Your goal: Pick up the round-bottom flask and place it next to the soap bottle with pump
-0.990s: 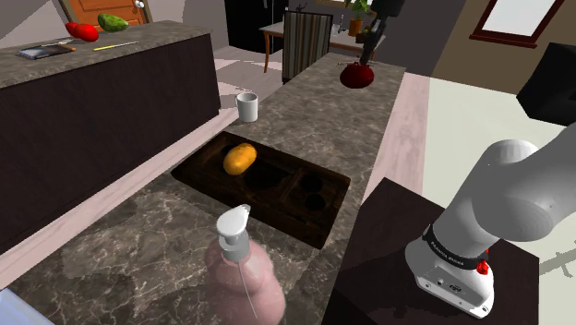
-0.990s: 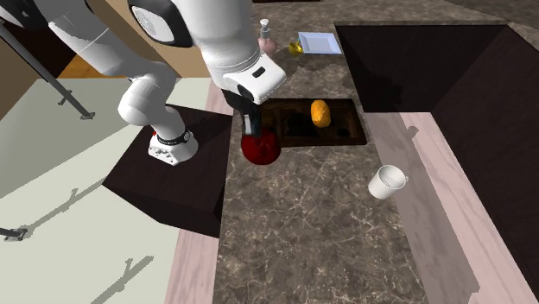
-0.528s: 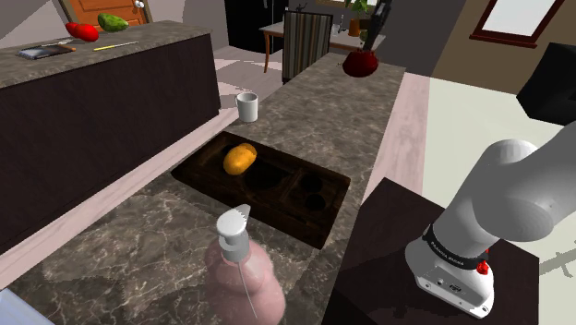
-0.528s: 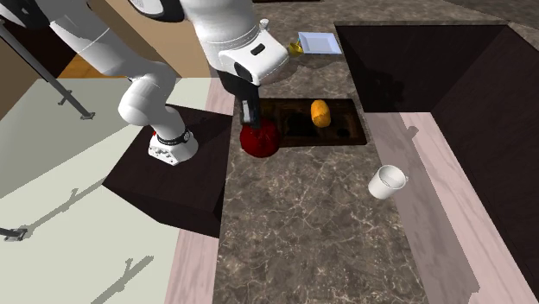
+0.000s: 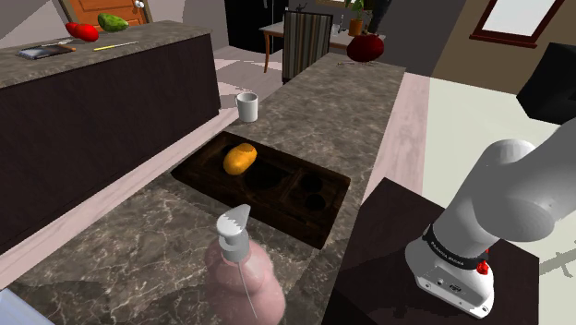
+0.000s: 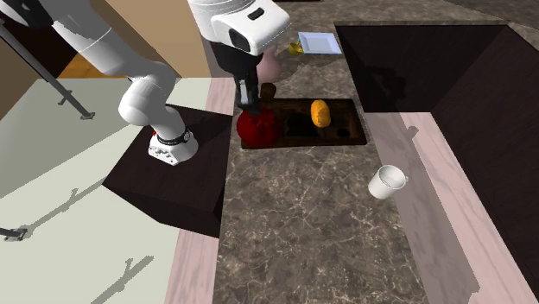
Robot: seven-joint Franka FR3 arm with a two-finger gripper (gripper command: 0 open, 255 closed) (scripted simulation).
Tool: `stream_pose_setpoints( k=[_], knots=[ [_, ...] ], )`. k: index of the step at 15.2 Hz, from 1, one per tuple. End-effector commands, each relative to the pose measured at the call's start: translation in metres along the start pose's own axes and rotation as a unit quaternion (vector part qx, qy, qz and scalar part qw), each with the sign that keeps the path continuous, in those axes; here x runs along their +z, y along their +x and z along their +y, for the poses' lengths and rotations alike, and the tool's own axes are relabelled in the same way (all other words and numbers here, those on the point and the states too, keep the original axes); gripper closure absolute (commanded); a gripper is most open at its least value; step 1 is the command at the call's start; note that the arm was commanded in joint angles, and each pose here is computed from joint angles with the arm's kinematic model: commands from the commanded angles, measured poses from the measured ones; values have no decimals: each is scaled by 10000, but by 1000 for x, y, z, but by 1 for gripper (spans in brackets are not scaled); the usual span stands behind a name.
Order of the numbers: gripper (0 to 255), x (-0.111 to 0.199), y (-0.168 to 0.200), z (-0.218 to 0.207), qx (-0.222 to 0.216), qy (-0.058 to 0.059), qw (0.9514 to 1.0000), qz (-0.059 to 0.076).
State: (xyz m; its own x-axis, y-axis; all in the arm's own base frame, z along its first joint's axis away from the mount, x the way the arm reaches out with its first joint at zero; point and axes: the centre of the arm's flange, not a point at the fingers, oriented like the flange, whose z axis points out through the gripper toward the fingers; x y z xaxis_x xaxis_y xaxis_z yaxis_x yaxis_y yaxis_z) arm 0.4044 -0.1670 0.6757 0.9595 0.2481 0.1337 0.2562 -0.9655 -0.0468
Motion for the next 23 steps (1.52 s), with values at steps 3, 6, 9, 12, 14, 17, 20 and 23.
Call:
stream_pose_setpoints(
  k=[3,6,9,12,14,17,20,23],
  knots=[
    [255,-21,3,-2,0,0,10000,1],
    [255,-34,5,-3,0,0,10000,1],
    [255,-33,-2,-42,0,0,10000,1],
    [255,-32,-8,-81,0,0,10000,1],
    [255,-31,-12,-107,0,0,10000,1],
    [255,-30,-18,-146,0,0,10000,1],
    [255,-29,-24,-185,0,0,10000,1],
    [255,-28,-30,-225,0,0,10000,1]
  ],
)
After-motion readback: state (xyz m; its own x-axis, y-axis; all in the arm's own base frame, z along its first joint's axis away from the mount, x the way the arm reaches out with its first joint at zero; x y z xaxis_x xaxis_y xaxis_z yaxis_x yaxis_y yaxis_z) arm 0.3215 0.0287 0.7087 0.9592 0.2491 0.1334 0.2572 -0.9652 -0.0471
